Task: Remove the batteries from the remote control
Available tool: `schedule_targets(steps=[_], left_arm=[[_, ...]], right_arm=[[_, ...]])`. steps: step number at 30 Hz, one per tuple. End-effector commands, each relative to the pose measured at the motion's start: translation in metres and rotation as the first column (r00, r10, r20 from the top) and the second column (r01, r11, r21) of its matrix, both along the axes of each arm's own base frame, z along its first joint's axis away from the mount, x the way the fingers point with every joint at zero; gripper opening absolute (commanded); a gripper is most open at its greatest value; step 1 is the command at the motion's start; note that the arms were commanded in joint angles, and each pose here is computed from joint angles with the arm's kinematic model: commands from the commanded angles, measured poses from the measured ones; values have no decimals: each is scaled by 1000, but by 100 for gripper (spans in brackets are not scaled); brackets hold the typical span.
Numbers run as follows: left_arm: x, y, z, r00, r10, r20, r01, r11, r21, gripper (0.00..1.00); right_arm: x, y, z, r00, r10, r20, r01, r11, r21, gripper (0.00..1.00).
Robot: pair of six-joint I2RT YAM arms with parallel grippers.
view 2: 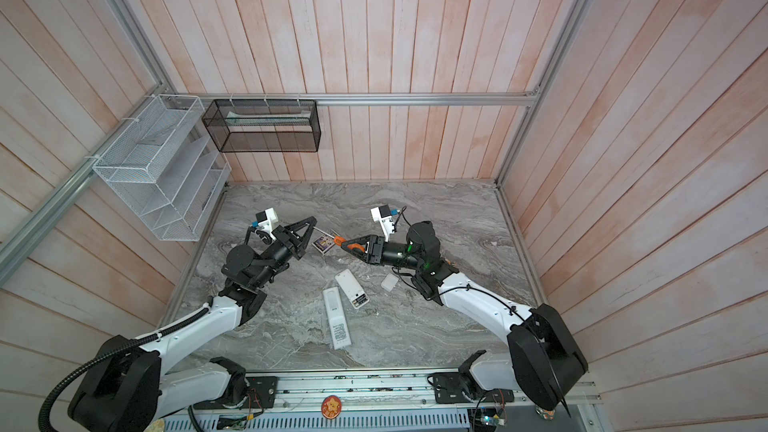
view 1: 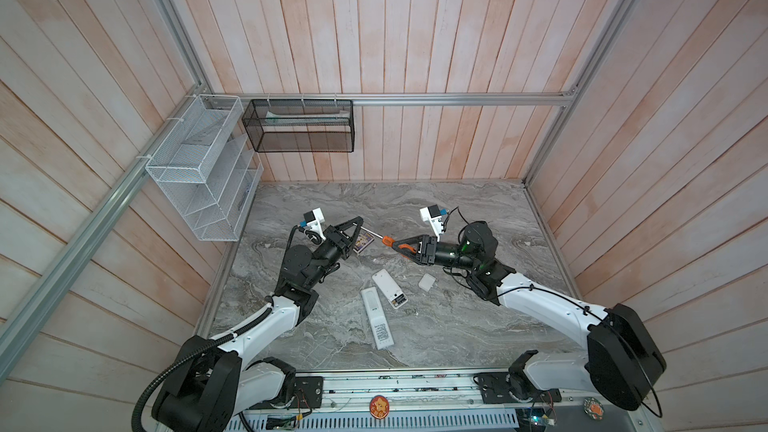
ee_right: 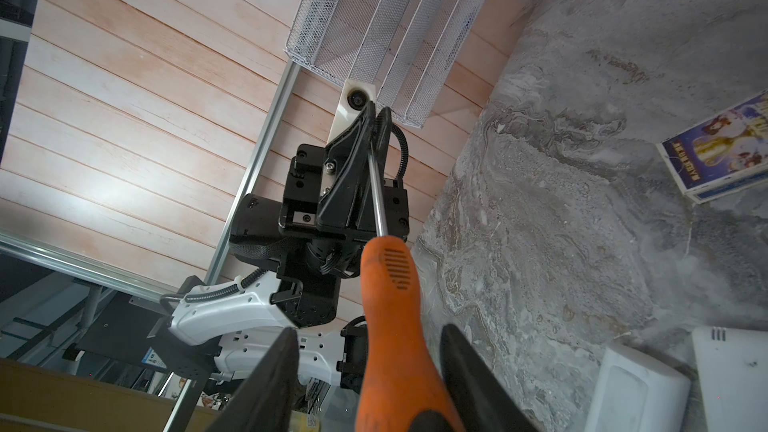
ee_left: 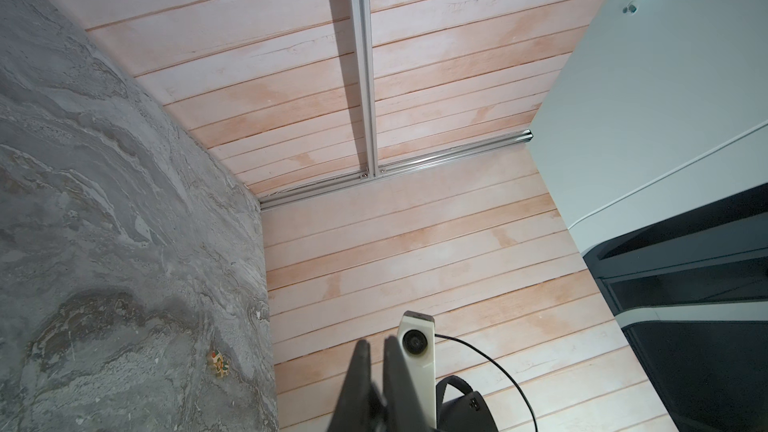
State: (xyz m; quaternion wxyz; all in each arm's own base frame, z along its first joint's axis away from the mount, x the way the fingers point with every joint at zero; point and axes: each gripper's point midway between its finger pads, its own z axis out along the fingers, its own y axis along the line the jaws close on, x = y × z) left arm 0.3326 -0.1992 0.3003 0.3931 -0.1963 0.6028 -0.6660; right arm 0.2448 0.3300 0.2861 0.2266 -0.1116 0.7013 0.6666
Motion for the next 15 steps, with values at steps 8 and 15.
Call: schedule_targets(steps=[8,15], left_arm=[[-3,1,-3,1000,10,6,-10,1000,3,0],[-4,1,-9,1000,6,-17,-5,999,34,20]], right_arm=[[7,4,18,999,-25,45,24,999,33,26],[9,0,15,998,-43,52,43,999,3,10]])
